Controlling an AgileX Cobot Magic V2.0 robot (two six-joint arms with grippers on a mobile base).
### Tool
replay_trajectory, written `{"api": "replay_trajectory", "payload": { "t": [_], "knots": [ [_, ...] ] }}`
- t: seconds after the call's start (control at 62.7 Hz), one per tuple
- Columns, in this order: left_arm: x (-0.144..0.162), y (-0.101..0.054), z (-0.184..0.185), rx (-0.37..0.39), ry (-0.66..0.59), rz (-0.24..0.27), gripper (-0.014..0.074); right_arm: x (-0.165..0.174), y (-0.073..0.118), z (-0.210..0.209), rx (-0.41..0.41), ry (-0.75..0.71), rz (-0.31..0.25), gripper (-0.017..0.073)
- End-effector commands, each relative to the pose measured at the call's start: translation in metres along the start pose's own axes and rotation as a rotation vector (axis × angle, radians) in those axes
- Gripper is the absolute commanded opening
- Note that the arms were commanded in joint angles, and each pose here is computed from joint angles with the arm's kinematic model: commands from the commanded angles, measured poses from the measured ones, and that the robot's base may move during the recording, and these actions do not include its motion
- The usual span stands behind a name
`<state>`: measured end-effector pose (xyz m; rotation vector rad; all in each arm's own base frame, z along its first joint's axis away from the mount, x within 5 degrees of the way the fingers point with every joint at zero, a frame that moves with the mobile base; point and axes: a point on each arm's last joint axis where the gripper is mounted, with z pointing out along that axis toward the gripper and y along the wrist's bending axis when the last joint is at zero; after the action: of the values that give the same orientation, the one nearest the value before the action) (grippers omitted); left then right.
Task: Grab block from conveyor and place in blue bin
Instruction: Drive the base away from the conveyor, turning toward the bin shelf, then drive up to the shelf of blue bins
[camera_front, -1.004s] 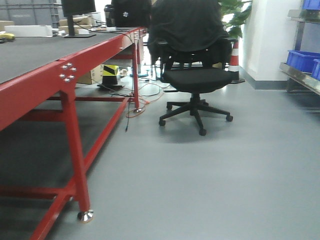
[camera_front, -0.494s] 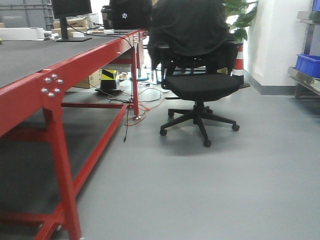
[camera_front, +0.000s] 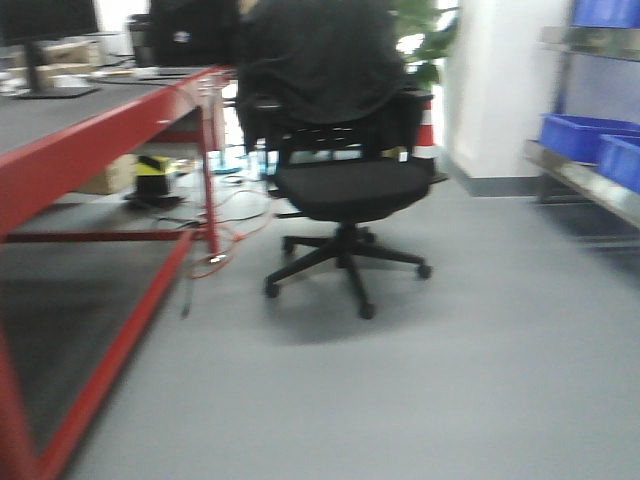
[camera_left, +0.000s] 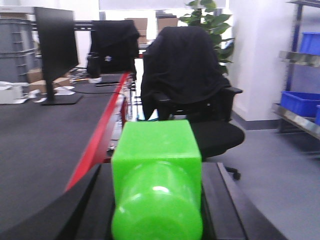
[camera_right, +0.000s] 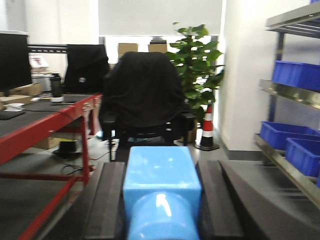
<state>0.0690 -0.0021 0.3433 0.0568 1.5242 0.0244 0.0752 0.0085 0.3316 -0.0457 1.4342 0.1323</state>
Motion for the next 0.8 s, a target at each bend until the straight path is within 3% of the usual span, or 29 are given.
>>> {"api": "replay_trajectory", "payload": {
  "t": [0.0, 0.781],
  "knots": [
    [-0.0018, 0.0002, -0.0001, -0.003, -0.022, -0.009, -0.0111, -0.0012, 0.0002, -0.0008, -0.002, -0.018, -0.009, -0.0162],
    [-0.0018, 0.0002, -0.0001, -0.003, -0.022, -0.009, -0.0111, -0.0012, 0.0002, -0.0008, -0.002, -0.018, -0.009, -0.0162]
  ]
}}
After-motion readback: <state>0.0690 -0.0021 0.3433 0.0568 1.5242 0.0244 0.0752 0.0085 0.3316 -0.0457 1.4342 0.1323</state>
